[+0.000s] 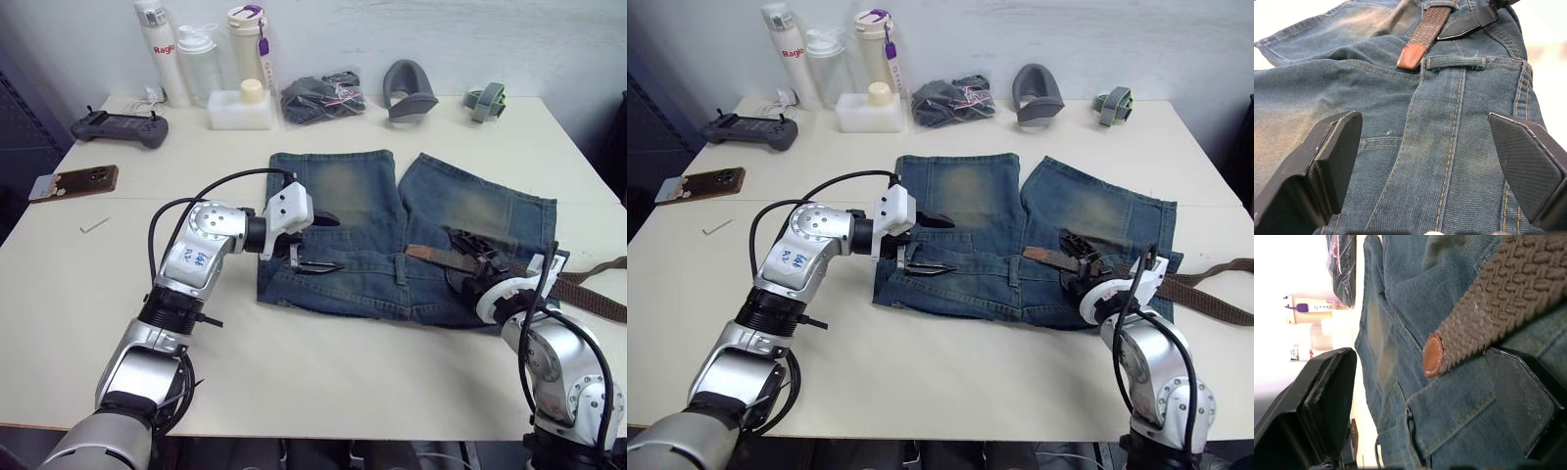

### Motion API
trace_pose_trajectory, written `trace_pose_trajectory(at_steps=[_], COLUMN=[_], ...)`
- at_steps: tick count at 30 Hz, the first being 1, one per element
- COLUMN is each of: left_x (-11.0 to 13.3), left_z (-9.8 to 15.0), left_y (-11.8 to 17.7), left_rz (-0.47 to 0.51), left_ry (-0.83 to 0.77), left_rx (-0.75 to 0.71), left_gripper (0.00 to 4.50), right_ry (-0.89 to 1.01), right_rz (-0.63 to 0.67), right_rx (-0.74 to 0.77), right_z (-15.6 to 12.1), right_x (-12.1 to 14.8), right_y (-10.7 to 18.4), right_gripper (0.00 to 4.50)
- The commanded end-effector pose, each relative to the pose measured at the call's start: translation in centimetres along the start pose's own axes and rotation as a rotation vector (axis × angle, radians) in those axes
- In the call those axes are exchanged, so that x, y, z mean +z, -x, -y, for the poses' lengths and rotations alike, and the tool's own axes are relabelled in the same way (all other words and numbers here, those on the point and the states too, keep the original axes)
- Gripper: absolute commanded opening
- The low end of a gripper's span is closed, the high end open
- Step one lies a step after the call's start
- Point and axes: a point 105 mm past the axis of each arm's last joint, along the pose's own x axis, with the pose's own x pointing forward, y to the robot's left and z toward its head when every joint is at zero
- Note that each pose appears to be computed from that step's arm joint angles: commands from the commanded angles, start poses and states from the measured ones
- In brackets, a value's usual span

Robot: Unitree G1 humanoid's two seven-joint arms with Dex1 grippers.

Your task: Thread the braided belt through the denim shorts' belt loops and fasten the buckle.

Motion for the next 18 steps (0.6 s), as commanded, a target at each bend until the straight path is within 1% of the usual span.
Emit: trace_pose_trajectory(at_steps=[1, 3, 6, 8, 10, 13, 14, 17, 18], left_x=[1.0, 1.0, 0.9, 0.8, 0.7, 0.6, 0.6, 0.5, 0.5], left_z=[-0.2, -0.3, -0.4, -0.5, -0.5, -0.5, -0.4, -0.4, -0.4], left_y=[0.4, 0.4, 0.5, 0.6, 0.7, 0.6, 0.6, 0.5, 0.6], left_rz=[0.011, 0.009, 0.004, -0.001, -0.012, -0.015, -0.016, -0.018, -0.021], left_ry=[-0.047, -0.051, -0.055, -0.057, -0.062, -0.065, -0.066, -0.070, -0.072], left_rx=[0.017, 0.021, 0.025, 0.030, 0.029, 0.028, 0.026, 0.024, 0.025], left_gripper=[4.50, 4.50, 4.50, 4.50, 4.50, 4.50, 4.50, 4.50, 4.50], right_ry=[-0.059, -0.064, -0.073, -0.077, -0.076, -0.086, -0.087, -0.095, -0.092], right_rz=[0.025, 0.024, 0.009, 0.015, 0.066, 0.118, 0.127, 0.149, 0.155], right_rx=[0.010, 0.007, 0.001, 0.010, 0.049, 0.051, 0.060, 0.125, 0.167], right_z=[0.5, 0.8, 1.4, 1.5, 1.1, 1.3, 1.3, 0.1, -0.7], right_x=[0.8, 0.6, -0.2, -0.2, 0.5, 1.4, 1.6, 2.5, 2.8], right_y=[-0.6, -0.8, -1.1, -1.0, -0.8, -0.7, -0.5, 0.6, 1.2], right_gripper=[4.45, 4.45, 3.68, 2.72, 1.90, 0.42, 0.07, 0.07, 0.07])
